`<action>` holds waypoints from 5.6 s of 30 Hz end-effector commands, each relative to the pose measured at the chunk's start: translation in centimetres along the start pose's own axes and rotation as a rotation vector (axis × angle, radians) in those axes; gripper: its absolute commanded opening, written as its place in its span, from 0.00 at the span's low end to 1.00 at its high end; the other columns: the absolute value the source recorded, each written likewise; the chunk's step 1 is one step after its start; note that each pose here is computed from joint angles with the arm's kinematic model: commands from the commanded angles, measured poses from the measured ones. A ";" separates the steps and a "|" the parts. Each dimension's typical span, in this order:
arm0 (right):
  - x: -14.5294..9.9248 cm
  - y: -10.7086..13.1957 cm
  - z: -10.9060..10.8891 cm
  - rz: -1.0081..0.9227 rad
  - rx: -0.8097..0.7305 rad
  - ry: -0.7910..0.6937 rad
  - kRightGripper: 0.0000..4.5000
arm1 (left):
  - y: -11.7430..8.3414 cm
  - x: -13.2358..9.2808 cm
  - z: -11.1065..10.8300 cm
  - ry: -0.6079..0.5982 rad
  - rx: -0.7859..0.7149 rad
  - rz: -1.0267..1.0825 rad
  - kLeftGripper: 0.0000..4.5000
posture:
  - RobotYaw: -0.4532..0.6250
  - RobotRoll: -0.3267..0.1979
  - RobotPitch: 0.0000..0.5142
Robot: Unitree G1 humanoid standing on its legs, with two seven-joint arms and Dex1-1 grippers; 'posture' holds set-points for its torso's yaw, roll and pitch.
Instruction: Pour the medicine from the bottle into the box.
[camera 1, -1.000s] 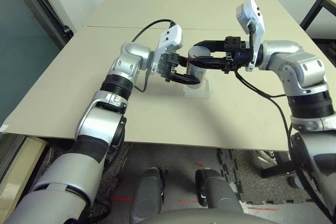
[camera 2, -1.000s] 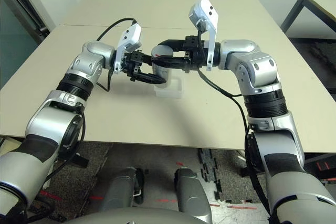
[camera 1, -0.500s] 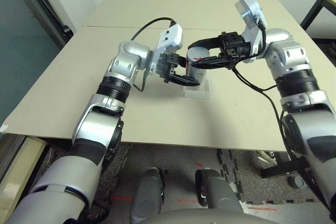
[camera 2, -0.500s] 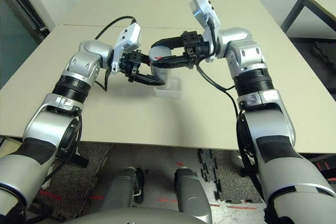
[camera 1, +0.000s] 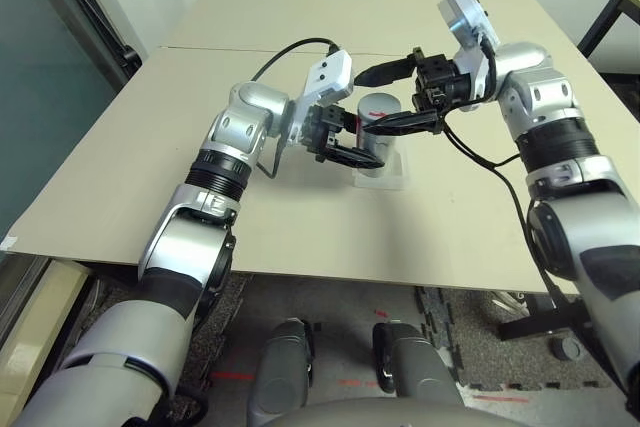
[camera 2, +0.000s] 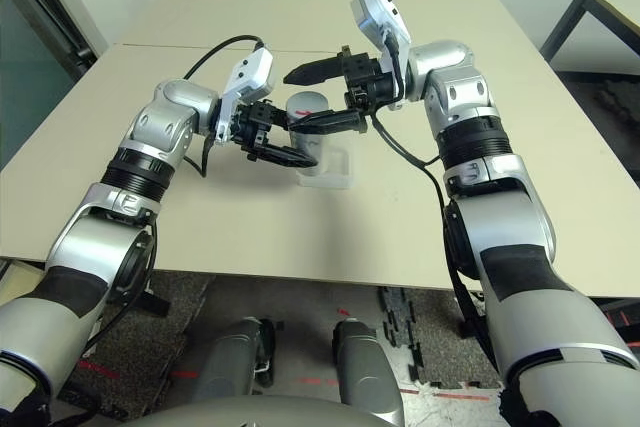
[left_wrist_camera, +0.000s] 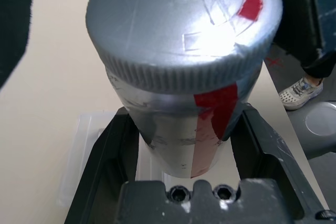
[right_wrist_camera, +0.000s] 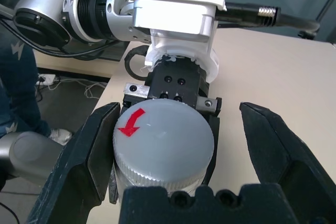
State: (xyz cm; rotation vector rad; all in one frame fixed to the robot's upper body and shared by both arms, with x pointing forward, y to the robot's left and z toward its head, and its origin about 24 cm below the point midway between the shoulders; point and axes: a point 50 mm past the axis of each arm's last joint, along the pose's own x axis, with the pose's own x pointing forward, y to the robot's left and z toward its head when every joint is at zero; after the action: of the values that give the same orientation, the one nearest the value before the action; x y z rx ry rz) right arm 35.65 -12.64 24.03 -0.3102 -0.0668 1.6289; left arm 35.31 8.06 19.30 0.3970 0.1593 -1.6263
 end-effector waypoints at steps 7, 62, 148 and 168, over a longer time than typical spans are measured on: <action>-1.6 -0.1 -0.4 -0.138 0.029 -0.020 1.00 | -0.2 -0.1 0.8 -0.039 0.027 -0.006 0.61 | 0.41 0.62 0.18; 1.1 1.5 0.0 -0.251 0.080 -0.024 1.00 | 0.5 -0.9 -0.4 0.000 0.006 0.044 0.61 | 0.40 0.62 0.16; 0.1 2.6 0.1 -0.309 0.179 0.000 1.00 | 0.4 -0.9 -1.4 -0.048 -0.025 0.107 0.61 | 0.41 0.62 0.16; 0.0 2.6 2.5 -0.296 0.194 -0.066 0.57 | 0.3 -0.7 -2.1 -0.032 -0.037 0.101 0.61 | 0.40 0.62 0.16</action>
State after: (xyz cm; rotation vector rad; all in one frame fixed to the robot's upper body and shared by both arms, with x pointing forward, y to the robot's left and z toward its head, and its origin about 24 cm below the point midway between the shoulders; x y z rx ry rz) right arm 33.06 -12.66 23.87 -0.0884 0.0694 1.3220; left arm 36.06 9.57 18.32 0.3356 0.1170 -1.5146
